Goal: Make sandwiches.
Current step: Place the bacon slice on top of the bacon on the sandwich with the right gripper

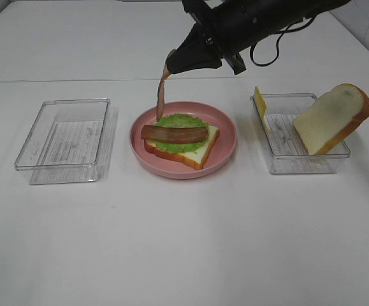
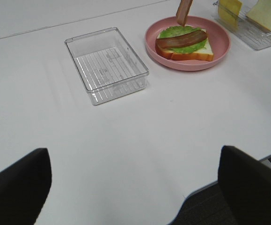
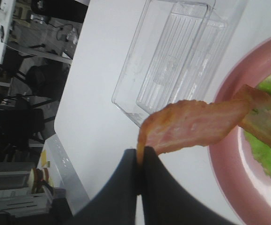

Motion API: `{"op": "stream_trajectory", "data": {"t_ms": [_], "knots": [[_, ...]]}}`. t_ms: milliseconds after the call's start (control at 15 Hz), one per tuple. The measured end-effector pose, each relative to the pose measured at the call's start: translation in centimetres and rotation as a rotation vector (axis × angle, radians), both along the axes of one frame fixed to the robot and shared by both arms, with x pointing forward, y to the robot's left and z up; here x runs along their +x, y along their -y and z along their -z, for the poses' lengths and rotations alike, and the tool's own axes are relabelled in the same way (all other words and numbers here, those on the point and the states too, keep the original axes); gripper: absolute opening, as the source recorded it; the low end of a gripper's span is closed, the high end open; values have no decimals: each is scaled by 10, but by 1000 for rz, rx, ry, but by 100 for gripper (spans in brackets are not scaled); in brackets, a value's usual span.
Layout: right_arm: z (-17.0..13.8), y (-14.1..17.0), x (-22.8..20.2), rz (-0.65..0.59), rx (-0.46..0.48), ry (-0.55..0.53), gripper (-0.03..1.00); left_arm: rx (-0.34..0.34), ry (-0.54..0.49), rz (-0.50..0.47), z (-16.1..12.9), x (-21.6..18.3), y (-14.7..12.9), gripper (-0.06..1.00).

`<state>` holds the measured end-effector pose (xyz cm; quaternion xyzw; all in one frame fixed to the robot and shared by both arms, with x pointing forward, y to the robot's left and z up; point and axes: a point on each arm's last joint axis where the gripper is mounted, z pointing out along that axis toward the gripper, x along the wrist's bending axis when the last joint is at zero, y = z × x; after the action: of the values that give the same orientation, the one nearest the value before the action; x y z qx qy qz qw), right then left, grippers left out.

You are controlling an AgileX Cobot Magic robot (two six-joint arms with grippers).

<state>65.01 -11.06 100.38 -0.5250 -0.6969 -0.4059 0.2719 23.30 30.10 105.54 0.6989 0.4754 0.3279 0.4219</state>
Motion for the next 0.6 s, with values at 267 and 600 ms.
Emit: {"op": "stream_trajectory", "data": {"t_ms": [267, 600], "knots": [[36, -8, 14, 35, 102, -44, 0, 0, 0, 0, 0, 0, 0, 89], [67, 0, 19, 82, -87, -81, 0, 0, 0, 0, 0, 0, 0, 89]]}}
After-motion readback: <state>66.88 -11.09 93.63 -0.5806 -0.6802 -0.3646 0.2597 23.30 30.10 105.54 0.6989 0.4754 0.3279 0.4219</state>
